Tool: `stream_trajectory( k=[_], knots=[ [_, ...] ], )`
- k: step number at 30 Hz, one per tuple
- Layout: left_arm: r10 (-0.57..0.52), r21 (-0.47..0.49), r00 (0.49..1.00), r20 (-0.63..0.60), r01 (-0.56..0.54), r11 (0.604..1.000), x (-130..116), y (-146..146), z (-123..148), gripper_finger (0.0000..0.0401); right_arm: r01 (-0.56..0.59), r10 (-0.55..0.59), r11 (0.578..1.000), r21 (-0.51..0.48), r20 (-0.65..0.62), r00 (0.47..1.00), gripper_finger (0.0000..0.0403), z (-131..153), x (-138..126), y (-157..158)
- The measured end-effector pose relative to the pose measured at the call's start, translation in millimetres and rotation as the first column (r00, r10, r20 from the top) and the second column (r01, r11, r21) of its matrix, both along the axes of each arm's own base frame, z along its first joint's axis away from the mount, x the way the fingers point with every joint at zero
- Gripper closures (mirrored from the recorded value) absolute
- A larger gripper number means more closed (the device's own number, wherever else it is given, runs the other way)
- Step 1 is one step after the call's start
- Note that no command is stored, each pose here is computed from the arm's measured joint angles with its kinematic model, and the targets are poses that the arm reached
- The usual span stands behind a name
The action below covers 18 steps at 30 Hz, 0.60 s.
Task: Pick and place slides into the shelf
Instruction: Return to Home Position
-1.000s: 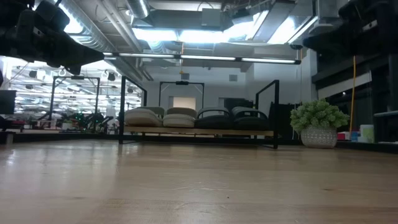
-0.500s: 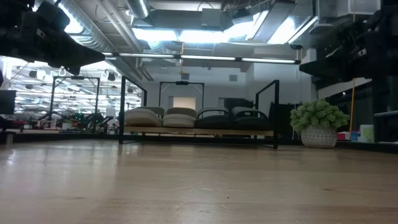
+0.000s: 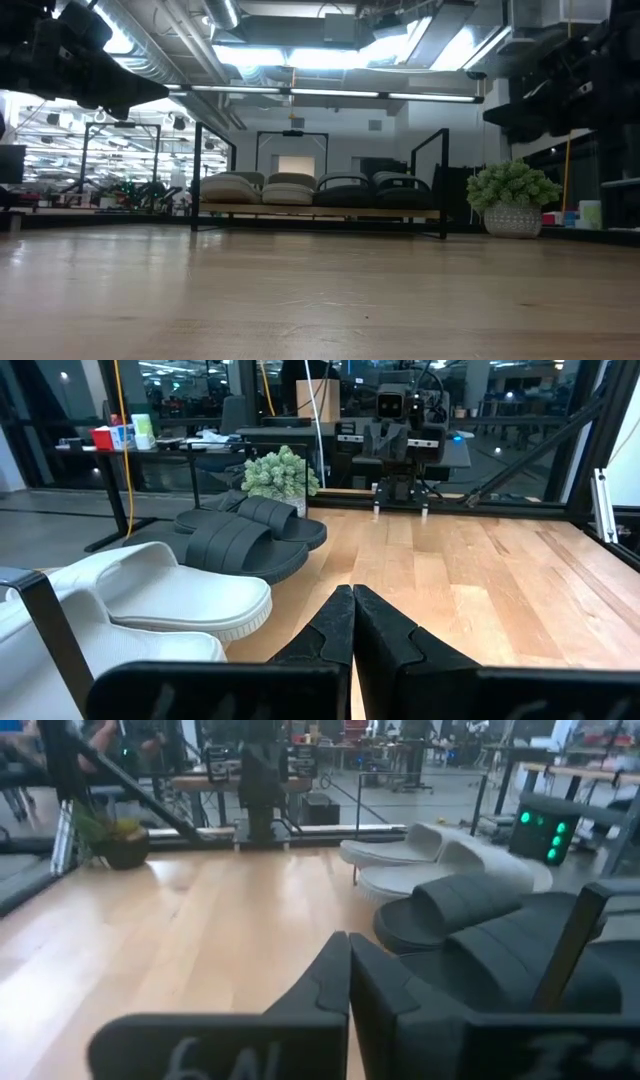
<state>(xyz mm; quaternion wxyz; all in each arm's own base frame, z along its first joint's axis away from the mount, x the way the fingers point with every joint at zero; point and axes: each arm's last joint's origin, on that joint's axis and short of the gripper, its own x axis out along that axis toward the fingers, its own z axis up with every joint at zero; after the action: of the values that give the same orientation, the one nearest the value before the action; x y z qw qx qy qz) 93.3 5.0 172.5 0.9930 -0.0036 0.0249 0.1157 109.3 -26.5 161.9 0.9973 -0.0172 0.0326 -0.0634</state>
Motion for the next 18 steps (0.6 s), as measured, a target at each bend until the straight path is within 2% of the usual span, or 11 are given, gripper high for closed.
stream_trajectory(
  k=[4, 18],
  knots=[
    [0.0, 0.0, 1.0, 0.0, 0.0, 1.0, 0.0, 0.0, 0.0, 0.0401, 0.005, -0.004, 0.997, 0.075, -0.004, 1.0, 0.0397, -1.3, -0.1, 0.0],
    [0.0, 0.0, 1.0, 0.0, 0.0, 1.0, 0.0, 0.0, 0.0, 0.0401, 0.002, -0.002, 0.999, 0.046, -0.006, 1.0, 0.0396, -1.2, -0.1, 0.0]
  ],
)
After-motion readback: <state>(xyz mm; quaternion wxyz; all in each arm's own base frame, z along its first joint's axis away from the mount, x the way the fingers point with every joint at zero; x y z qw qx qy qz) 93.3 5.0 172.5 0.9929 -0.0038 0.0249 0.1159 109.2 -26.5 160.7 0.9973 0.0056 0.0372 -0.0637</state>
